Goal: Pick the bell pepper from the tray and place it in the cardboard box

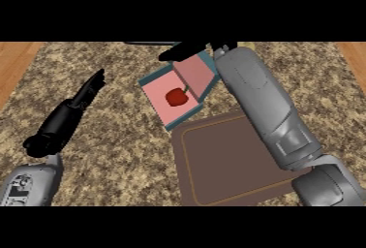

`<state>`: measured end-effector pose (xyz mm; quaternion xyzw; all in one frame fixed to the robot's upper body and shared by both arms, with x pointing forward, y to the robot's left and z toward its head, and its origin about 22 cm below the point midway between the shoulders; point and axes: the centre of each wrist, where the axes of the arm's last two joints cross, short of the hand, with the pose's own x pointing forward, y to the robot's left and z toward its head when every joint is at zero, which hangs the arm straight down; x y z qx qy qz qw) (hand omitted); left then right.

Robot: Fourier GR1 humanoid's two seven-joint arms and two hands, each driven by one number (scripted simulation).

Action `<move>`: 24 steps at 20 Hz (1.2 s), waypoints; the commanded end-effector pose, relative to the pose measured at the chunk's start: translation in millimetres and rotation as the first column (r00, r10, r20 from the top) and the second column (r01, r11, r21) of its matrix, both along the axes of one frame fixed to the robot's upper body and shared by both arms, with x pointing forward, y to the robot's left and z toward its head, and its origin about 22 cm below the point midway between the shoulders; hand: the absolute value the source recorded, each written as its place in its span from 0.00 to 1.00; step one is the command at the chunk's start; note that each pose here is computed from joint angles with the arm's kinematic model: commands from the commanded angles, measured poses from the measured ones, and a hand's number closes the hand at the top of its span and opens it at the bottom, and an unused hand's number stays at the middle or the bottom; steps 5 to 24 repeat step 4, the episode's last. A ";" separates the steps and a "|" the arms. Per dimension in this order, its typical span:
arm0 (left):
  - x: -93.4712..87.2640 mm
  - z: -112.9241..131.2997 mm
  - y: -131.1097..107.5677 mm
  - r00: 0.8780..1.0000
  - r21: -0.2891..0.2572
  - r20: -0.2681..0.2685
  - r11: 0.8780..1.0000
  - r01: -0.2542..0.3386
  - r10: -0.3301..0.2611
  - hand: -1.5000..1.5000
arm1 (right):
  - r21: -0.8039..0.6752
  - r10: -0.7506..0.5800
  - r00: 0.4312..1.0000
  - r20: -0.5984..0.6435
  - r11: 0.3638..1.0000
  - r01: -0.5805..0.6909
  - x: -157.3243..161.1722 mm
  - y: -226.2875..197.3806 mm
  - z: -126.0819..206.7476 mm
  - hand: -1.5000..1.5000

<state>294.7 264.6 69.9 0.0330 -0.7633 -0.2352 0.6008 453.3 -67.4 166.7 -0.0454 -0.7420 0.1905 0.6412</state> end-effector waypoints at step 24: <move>-2.7 -3.6 -8.1 1.000 0.015 0.013 1.000 0.014 -0.014 0.50 | 0.198 -0.163 0.987 -0.006 0.967 0.161 7.2 -52.6 -43.3 0.00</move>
